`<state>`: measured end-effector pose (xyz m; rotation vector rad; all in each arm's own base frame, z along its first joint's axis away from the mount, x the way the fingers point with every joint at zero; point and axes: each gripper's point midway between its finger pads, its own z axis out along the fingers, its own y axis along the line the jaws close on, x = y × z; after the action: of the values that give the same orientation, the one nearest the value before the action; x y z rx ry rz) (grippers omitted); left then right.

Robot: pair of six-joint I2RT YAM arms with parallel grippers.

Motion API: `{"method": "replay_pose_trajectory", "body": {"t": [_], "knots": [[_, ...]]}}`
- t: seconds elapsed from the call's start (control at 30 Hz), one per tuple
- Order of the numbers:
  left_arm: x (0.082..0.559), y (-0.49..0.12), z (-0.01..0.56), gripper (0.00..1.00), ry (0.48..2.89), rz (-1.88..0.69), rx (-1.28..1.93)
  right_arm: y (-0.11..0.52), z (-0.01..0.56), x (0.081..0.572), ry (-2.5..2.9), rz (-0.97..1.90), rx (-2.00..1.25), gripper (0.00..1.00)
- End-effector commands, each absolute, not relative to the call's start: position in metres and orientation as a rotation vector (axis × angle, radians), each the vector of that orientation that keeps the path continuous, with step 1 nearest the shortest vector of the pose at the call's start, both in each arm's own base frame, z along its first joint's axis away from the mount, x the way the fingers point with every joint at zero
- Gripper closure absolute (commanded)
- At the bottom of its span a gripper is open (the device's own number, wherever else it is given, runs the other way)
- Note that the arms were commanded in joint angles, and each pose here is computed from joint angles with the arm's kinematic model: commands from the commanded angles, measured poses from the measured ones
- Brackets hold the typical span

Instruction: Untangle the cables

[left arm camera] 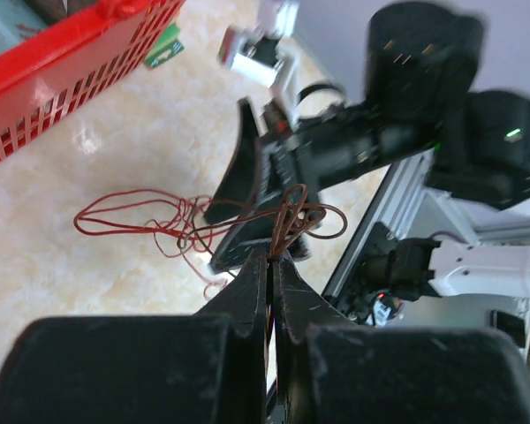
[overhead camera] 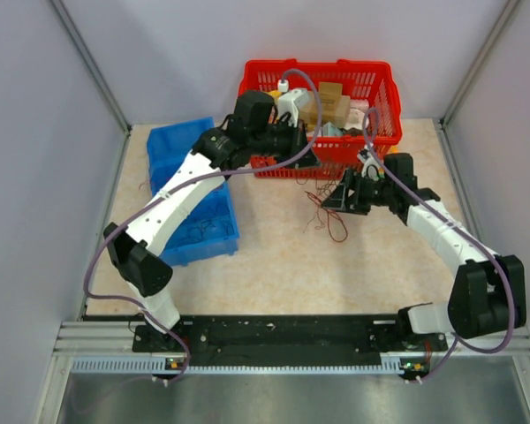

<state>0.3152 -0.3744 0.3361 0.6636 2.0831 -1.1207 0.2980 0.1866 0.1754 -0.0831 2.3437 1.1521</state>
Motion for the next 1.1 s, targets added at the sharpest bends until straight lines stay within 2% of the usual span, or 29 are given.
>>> {"method": "replay_pose_trajectory", "body": {"t": [0.0,0.13,0.2,0.23,0.27,0.3,0.33,0.47,0.63,0.7,0.8,0.9,0.93,1.03,1.07], "knots": [[0.307,-0.366,0.42,1.0,1.884,-1.25,0.585,0.199,0.174,0.327,2.214,1.076,-0.131,0.3],[0.302,-0.363,0.449,1.0,1.818,-1.32,0.568,0.194,0.156,0.348,2.244,0.996,-0.002,0.31],[0.298,-0.361,0.459,1.0,1.797,-1.333,0.569,0.189,0.142,0.358,2.29,0.945,0.076,0.41],[0.297,-0.36,0.464,1.0,1.784,-1.332,0.568,0.188,0.133,0.359,2.329,0.939,0.115,0.57],[0.298,-0.357,0.47,1.0,1.772,-1.323,0.56,0.189,0.129,0.362,2.351,0.944,0.135,0.82],[0.298,-0.354,0.474,1.0,1.769,-1.306,0.553,0.188,0.121,0.362,2.381,0.952,0.167,0.97],[0.299,-0.35,0.478,1.0,1.763,-1.284,0.548,0.186,0.114,0.362,2.401,0.958,0.202,1.0],[0.312,-0.322,0.501,1.0,1.725,-1.062,0.487,0.18,0.098,0.354,2.46,0.957,0.277,1.0],[0.333,-0.245,0.547,1.0,1.562,-0.692,0.22,0.157,0.076,0.336,2.534,0.837,0.41,1.0],[0.331,-0.227,0.561,1.0,1.503,-0.645,0.177,0.156,0.072,0.331,2.557,0.841,0.422,1.0],[0.332,-0.225,0.562,1.0,1.529,-0.675,0.165,0.176,0.092,0.329,2.526,1.008,0.266,1.0],[0.336,-0.221,0.56,1.0,1.546,-0.676,0.139,0.182,0.113,0.335,2.457,1.04,0.141,0.98],[0.337,-0.221,0.56,1.0,1.55,-0.699,0.133,0.187,0.122,0.335,2.426,1.06,0.08,0.91],[0.338,-0.223,0.554,1.0,1.577,-0.815,0.122,0.203,0.163,0.343,2.295,1.069,-0.088,0.48],[0.337,-0.223,0.554,1.0,1.579,-0.858,0.124,0.212,0.185,0.348,2.228,1.074,-0.14,0.41]]}}
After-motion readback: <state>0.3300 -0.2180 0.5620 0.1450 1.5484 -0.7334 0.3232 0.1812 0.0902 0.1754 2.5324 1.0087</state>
